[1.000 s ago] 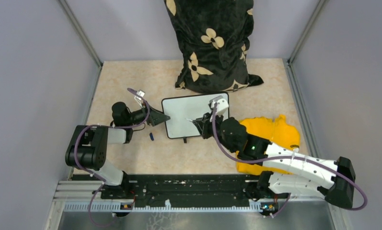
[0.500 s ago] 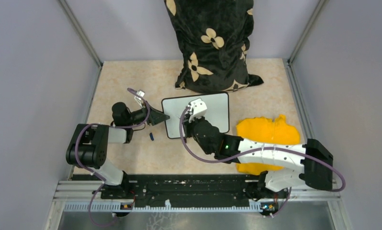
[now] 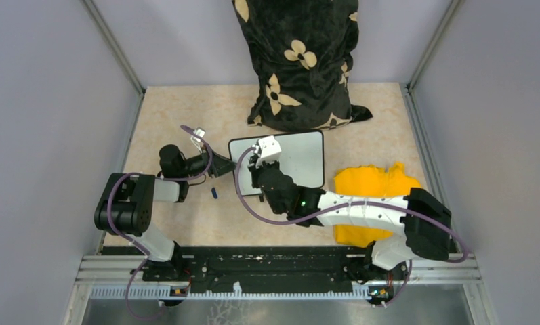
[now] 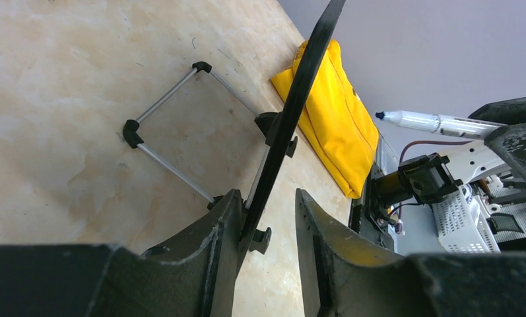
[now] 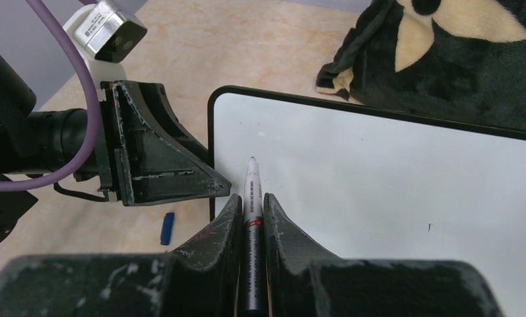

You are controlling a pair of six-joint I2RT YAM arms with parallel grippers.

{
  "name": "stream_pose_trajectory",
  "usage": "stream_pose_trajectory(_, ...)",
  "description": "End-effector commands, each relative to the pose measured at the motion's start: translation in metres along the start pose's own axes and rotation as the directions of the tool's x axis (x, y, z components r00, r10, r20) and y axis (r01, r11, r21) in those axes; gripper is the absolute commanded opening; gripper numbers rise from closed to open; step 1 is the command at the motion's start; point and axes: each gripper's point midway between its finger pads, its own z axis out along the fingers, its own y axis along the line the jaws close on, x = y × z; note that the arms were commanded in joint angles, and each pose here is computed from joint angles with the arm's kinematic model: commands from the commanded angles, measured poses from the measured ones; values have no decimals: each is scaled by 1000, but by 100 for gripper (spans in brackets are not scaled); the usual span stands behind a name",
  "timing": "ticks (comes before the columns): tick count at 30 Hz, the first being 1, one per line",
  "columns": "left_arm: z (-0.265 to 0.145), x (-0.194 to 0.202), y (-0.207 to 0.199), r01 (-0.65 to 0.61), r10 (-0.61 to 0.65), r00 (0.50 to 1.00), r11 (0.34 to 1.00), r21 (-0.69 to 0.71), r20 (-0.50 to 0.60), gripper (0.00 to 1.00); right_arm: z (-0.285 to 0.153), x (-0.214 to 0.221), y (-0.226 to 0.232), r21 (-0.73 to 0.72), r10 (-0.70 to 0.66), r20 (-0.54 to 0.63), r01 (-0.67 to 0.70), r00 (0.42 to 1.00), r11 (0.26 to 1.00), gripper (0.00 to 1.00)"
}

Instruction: Write a sentence on the whiteboard

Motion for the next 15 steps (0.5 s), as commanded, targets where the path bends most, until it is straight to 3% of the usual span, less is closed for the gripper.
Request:
stream_pose_trajectory(1,0,-4,-1,-52,52,999,999,13,10,40,5,-29,11,1,70,74,-70,995,998,0)
stream_pose_trajectory(15,0,-5,1,-48,48,999,999,3,11,35,17,-30,9,17,135,105,-137,985,990,0)
